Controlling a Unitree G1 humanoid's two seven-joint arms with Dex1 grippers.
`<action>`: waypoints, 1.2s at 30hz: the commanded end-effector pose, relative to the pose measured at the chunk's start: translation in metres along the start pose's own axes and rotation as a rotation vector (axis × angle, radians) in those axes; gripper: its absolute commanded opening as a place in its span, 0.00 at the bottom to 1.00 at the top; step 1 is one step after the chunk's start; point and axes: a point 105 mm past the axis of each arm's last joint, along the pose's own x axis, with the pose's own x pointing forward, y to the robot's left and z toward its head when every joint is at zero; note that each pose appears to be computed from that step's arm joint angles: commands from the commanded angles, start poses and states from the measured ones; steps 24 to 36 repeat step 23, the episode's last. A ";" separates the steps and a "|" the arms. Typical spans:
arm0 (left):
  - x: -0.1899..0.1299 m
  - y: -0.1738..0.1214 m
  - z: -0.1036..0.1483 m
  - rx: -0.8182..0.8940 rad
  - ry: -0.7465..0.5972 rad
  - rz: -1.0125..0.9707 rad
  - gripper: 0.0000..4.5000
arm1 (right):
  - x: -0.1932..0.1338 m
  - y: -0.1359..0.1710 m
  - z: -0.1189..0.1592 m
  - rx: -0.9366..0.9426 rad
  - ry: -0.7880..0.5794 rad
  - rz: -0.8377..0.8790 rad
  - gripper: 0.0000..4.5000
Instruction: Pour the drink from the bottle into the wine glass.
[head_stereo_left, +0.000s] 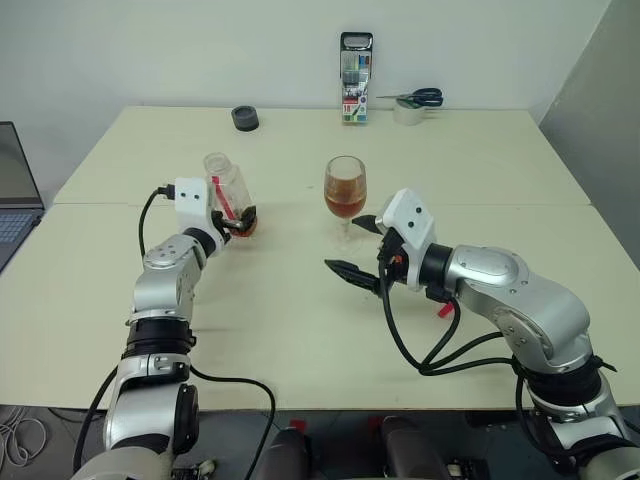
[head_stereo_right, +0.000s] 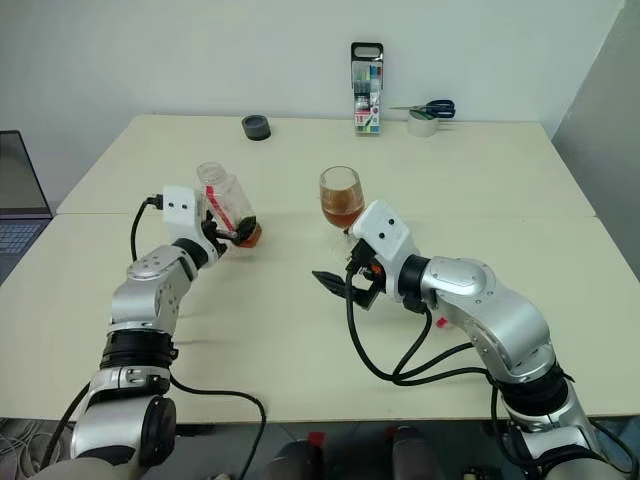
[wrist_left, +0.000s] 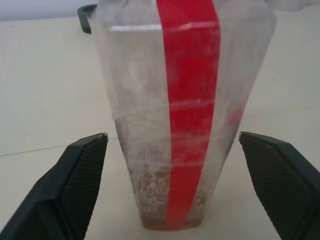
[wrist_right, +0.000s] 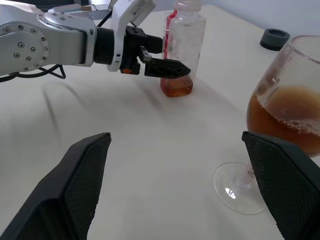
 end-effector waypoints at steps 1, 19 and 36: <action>-0.004 -0.005 0.024 0.061 -0.097 -0.007 1.00 | -0.003 -0.004 0.003 -0.037 -0.032 -0.050 1.00; -0.058 -0.020 -0.015 0.024 -0.071 0.039 1.00 | -0.061 -0.060 -0.116 0.090 -0.115 -0.817 1.00; -0.060 -0.016 -0.013 0.023 -0.098 0.054 1.00 | -0.062 -0.064 -0.118 0.066 -0.115 -0.812 1.00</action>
